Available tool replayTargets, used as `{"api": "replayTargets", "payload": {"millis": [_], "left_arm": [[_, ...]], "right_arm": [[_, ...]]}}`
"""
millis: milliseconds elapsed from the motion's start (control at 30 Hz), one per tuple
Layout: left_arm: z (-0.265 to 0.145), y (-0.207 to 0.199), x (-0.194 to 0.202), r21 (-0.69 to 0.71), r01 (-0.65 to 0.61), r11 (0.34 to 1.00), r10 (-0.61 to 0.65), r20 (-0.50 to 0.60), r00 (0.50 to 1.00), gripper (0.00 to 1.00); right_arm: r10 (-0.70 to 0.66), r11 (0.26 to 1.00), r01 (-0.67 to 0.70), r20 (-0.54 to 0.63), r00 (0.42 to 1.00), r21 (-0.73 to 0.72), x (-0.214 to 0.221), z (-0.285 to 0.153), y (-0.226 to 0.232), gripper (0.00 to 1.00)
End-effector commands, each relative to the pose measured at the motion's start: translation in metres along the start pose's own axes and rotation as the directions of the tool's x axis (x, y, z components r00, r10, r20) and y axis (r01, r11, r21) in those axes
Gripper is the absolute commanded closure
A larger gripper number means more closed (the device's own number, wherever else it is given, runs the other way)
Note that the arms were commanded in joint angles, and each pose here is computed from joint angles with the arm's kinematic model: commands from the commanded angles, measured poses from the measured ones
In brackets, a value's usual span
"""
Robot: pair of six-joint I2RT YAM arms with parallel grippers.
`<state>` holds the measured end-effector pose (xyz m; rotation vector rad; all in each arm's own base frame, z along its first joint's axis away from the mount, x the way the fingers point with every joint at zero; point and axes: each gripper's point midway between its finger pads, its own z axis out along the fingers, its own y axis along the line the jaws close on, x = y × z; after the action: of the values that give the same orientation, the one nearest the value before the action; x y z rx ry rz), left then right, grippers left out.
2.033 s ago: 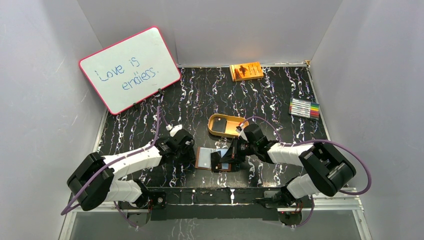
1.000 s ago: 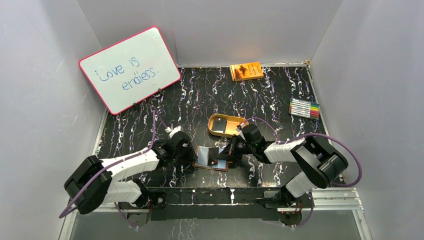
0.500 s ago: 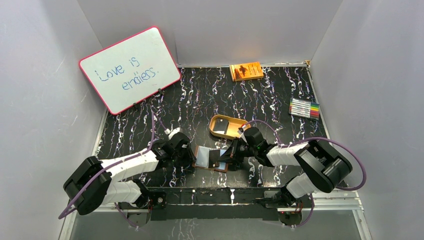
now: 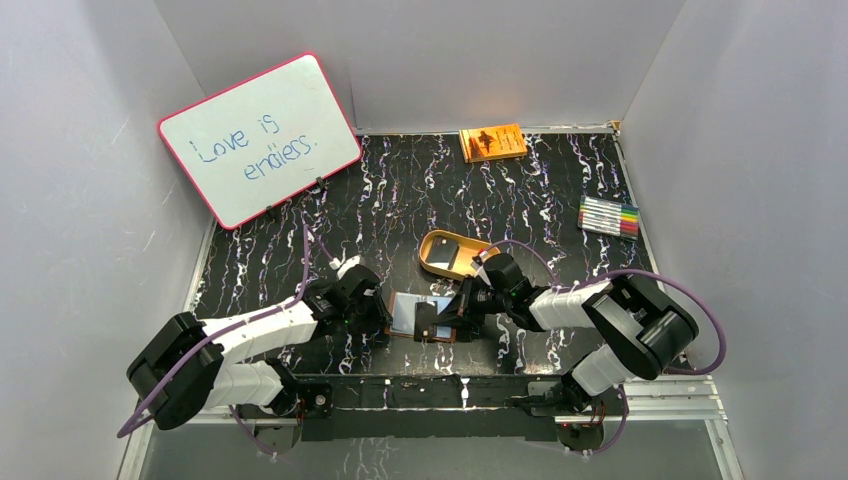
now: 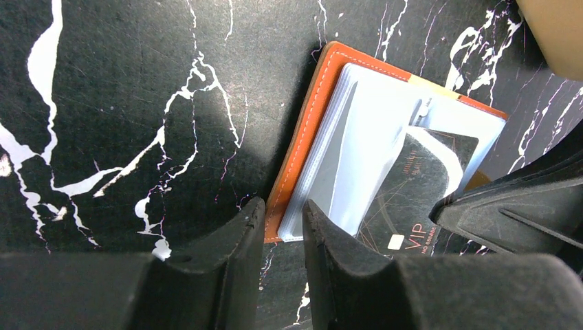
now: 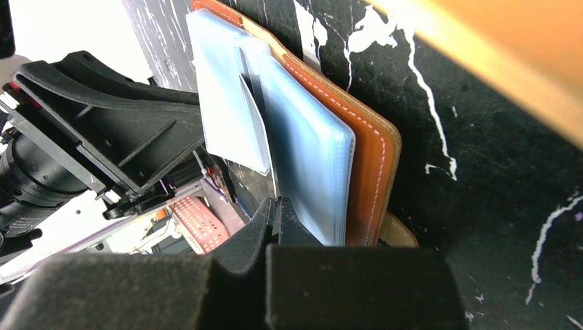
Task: Put the credit cards into the card holder
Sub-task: Insert the credit card into the card holder.
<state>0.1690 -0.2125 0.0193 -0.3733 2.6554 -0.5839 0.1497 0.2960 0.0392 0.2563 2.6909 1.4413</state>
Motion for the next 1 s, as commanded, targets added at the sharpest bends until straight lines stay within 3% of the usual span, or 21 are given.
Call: {"api": "replayTargets", "payload": {"millis": [0, 600, 967], "left_arm": [[0.001, 0.046, 0.027, -0.145, -0.031, 0.989, 0.018, -0.090, 0.996, 0.75], [-0.001, 0.041, 0.027, -0.122, -0.028, 0.992, 0.017, -0.095, 0.995, 0.77], [0.001, 0.039, 0.028, -0.113, -0.030, 0.993, 0.019, -0.103, 0.995, 0.78]], "right_arm": [[0.030, 0.999, -0.028, -0.049, 0.998, 0.041, 0.009, 0.002, -0.009, 1.00], [0.037, 0.997, -0.045, 0.124, 0.992, 0.061, -0.026, 0.006, 0.001, 1.00], [0.004, 0.998, -0.009, 0.090, 0.996, 0.063, -0.025, 0.016, 0.010, 1.00]]}}
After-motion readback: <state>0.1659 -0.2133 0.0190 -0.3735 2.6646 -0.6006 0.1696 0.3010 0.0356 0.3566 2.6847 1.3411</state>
